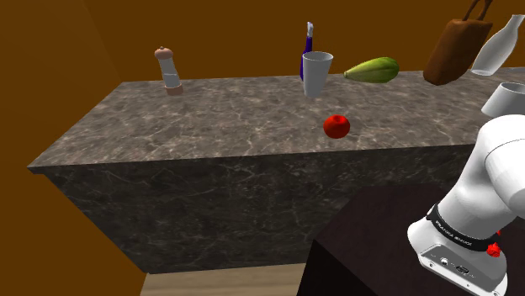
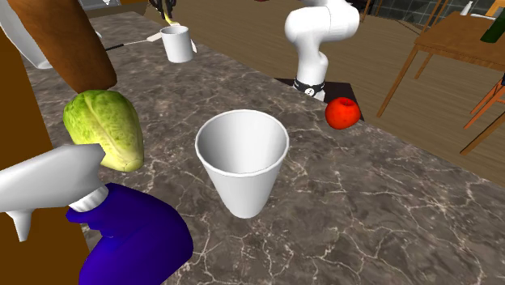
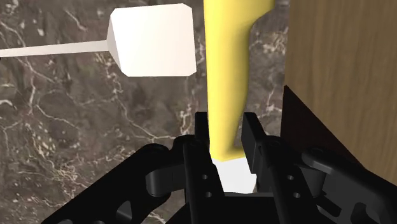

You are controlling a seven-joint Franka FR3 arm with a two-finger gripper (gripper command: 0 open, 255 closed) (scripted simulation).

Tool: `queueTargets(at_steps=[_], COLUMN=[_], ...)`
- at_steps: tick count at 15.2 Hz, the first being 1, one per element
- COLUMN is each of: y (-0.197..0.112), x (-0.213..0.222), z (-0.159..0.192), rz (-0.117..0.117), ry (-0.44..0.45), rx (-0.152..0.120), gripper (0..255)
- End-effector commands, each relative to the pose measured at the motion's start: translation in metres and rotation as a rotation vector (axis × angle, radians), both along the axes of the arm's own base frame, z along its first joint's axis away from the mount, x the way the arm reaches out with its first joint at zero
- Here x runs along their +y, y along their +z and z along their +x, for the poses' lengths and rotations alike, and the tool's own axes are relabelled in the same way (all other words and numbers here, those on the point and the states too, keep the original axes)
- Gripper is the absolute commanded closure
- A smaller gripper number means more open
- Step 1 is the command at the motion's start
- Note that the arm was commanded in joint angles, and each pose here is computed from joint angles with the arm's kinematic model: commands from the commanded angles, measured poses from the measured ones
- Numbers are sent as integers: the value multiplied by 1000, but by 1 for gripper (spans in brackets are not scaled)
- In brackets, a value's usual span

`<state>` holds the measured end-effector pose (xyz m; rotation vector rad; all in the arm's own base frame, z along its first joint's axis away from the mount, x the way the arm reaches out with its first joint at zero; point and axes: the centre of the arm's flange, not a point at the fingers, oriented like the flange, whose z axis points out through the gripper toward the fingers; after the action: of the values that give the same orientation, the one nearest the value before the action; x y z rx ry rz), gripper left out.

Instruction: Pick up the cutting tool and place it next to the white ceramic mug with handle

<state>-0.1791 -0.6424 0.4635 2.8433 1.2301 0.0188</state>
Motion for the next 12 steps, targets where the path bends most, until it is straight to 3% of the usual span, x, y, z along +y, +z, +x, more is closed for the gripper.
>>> queueTargets(at_steps=[1,12], y=[-11,-67], x=[-1,-1], z=[0,0], rz=[0,0], ry=[0,0], rx=[0,0], gripper=[255,255])
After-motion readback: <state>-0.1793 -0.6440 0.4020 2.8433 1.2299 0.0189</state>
